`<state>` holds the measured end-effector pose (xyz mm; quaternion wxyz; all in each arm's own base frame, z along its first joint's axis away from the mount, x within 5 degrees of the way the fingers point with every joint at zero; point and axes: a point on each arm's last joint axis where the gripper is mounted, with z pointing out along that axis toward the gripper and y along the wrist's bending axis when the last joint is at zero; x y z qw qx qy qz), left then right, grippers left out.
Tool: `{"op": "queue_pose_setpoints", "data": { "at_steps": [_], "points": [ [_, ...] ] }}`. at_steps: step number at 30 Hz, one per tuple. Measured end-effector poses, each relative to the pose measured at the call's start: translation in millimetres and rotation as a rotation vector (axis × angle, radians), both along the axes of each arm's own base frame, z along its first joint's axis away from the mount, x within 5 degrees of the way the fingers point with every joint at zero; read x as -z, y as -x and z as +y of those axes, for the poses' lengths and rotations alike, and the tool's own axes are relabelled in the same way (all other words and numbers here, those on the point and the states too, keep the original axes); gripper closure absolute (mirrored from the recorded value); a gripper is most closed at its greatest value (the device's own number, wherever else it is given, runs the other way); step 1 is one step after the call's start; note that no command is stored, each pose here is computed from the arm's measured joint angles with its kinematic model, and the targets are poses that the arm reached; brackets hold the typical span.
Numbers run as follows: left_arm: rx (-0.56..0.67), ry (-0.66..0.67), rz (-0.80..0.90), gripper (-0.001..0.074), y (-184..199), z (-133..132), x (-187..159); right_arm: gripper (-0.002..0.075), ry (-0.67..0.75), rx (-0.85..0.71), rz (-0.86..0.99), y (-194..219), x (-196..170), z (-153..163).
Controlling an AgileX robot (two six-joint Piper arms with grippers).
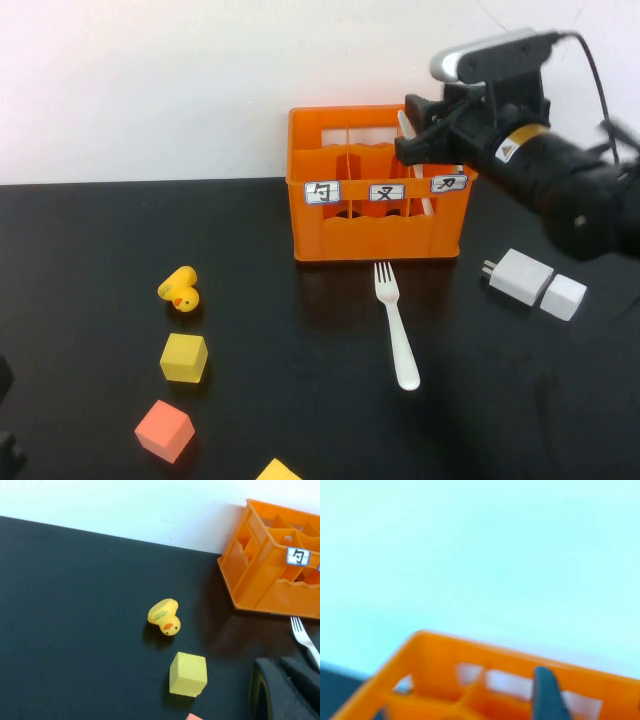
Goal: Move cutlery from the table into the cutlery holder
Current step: Place the knife on the box, then pick up the fork
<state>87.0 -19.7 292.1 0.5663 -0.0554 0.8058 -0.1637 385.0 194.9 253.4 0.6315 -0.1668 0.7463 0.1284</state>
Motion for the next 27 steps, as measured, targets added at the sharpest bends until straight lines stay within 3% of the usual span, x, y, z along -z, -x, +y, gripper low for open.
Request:
{"op": "queue_pose_setpoints", "data": {
  "at_steps": [4,6,11,16,18,20,23,25,27],
  "points": [
    [0.0,0.0,0.0,0.0736,0.0,0.0,0.0,0.0633,0.174,-0.12,0.183,29.0,-20.5,8.7],
    [0.0,0.0,0.0,0.0736,0.0,0.0,0.0,0.0683,0.271,-0.148,0.327,40.5,-14.2,9.9],
    [0.0,0.0,0.0,0.0736,0.0,0.0,0.0,0.0718,0.451,-0.165,0.669,54.1,25.8,4.3],
    [0.0,0.0,0.0,0.0736,0.0,0.0,0.0,0.0716,0.455,-0.165,0.817,50.3,62.4,9.9],
    [0.0,0.0,0.0,0.0736,0.0,0.0,0.0,0.0673,0.445,-0.164,0.865,46.8,73.7,13.9],
    [0.0,0.0,0.0,0.0736,0.0,0.0,0.0,0.0582,0.451,-0.164,0.901,41.4,85.5,17.9],
    [0.0,0.003,0.002,0.0736,0.1,-0.1,0.1,0.0369,0.45,-0.165,0.926,30.8,95.1,25.1],
    [0.001,0.005,0.003,0.0736,0.1,-0.2,0.2,0.0261,0.433,-0.165,0.918,23.6,93.7,30.3],
    [0.001,0.005,0.003,0.0736,0.1,-0.2,0.2,0.02,0.413,-0.166,0.921,18.4,93.4,34.7]
  ]
}}
